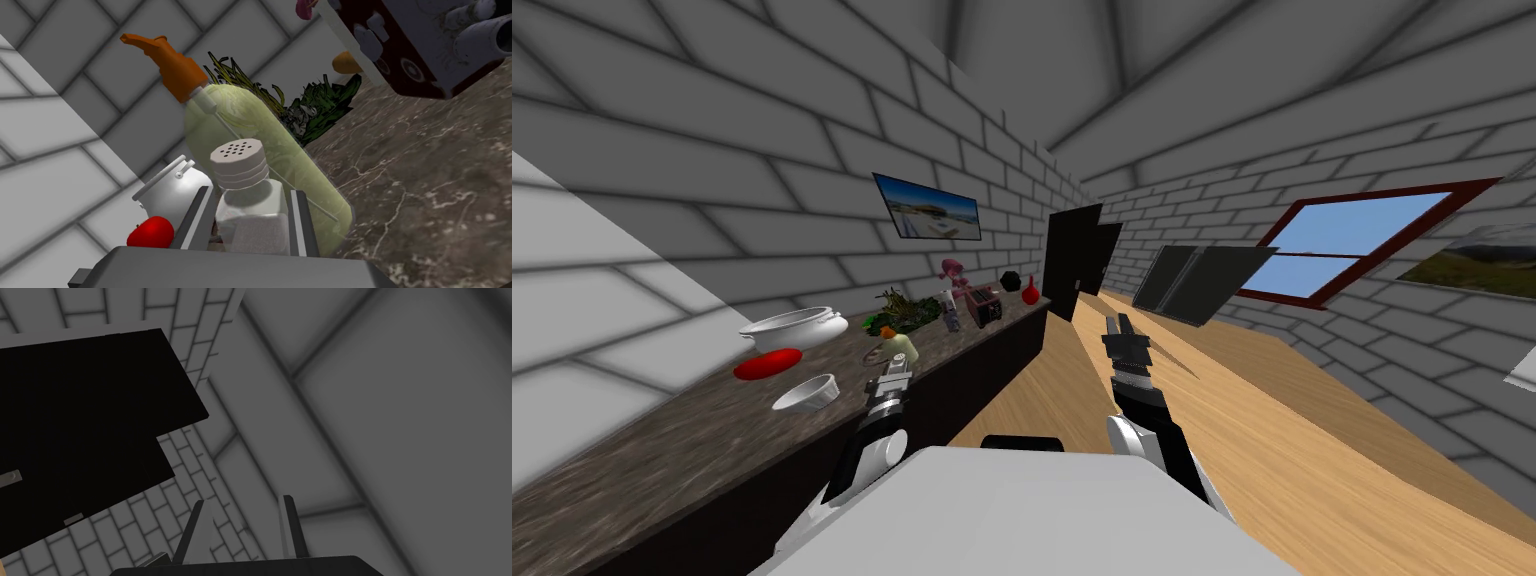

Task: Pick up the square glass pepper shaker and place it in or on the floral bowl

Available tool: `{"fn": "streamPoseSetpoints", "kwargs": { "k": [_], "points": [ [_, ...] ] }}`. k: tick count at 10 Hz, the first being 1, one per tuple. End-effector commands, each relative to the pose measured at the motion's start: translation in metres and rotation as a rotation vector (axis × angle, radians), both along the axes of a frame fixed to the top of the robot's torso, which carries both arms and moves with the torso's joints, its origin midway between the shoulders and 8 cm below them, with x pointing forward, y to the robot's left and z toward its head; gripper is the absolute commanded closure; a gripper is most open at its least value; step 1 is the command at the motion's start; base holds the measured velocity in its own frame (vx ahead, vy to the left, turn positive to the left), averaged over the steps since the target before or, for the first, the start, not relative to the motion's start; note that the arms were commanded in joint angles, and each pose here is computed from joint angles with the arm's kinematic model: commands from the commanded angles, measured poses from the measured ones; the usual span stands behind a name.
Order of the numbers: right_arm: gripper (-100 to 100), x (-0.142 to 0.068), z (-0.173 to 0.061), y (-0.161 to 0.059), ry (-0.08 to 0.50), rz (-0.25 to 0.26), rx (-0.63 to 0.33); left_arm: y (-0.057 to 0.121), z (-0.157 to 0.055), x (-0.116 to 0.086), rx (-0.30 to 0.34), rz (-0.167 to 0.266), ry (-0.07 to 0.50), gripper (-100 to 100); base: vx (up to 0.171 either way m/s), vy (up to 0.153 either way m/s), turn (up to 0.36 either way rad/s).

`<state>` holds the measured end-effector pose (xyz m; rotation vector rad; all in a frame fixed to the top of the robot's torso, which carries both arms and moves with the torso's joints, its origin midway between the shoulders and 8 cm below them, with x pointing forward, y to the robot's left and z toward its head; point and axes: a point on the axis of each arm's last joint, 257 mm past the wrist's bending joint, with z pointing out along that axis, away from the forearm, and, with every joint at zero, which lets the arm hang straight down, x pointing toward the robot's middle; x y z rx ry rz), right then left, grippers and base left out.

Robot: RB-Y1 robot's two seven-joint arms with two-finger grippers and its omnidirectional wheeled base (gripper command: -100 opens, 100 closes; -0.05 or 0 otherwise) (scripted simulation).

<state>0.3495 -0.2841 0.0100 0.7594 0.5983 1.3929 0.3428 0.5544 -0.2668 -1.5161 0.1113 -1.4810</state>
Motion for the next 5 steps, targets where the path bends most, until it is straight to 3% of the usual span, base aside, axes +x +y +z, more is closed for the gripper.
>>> {"fn": "streamPoseSetpoints", "kwargs": {
  "k": [1, 5],
  "points": [
    [0, 0.000, 0.000, 0.000, 0.000, 0.000, 0.000, 0.014, 0.008, 0.004, 0.012, 0.023, -0.005, 100, -0.154, 0.046, -0.074],
    [0, 0.000, 0.000, 0.000, 0.000, 0.000, 0.000, 0.045, 0.024, 0.016, 0.013, 0.085, -0.032, 100, -0.161, 0.082, -0.089]
  ]
}}
